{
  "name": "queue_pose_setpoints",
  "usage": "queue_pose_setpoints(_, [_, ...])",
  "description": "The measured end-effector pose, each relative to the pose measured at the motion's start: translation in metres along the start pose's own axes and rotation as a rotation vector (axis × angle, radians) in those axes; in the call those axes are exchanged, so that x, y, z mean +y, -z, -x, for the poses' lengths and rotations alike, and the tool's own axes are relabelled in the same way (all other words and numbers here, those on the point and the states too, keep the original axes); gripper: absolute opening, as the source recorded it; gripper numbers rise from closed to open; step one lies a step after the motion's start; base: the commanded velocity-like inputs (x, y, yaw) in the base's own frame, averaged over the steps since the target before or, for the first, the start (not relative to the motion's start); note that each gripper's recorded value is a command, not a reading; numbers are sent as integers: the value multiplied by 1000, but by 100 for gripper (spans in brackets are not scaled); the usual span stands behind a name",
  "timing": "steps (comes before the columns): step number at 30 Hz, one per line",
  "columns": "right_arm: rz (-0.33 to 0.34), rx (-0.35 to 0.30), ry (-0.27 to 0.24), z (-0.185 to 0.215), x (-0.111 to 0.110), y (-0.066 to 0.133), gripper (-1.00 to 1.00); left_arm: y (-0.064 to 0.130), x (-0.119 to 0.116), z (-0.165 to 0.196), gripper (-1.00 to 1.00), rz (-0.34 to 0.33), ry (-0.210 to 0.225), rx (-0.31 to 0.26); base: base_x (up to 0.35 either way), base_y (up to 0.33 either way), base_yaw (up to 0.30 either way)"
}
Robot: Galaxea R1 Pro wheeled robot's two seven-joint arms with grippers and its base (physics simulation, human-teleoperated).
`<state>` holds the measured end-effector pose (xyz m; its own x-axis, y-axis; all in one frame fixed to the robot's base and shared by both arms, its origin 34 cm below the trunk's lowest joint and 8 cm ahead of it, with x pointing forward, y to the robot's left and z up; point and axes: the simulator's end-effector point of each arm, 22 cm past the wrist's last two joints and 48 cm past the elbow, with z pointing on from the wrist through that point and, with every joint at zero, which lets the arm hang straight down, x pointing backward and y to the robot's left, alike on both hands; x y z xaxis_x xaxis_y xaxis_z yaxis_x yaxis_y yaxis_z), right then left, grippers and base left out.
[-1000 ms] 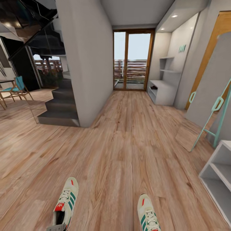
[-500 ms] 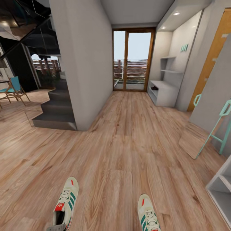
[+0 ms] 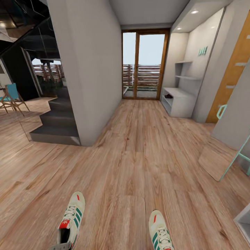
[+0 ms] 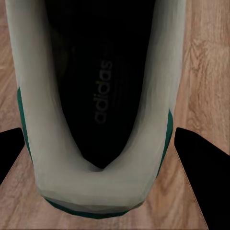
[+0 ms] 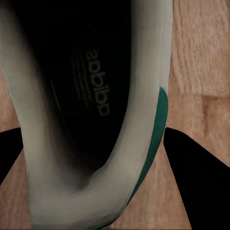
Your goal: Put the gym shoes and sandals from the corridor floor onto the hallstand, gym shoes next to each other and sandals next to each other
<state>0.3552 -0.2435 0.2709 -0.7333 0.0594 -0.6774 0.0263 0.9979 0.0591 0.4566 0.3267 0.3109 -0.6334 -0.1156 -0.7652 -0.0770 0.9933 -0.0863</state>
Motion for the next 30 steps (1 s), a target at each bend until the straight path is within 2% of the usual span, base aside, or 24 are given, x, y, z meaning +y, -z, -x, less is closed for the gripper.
queue_pose_setpoints(30, [0,1,0,0,0,0,-100,0,0,0,-100,0,-1,-1,340,0,0])
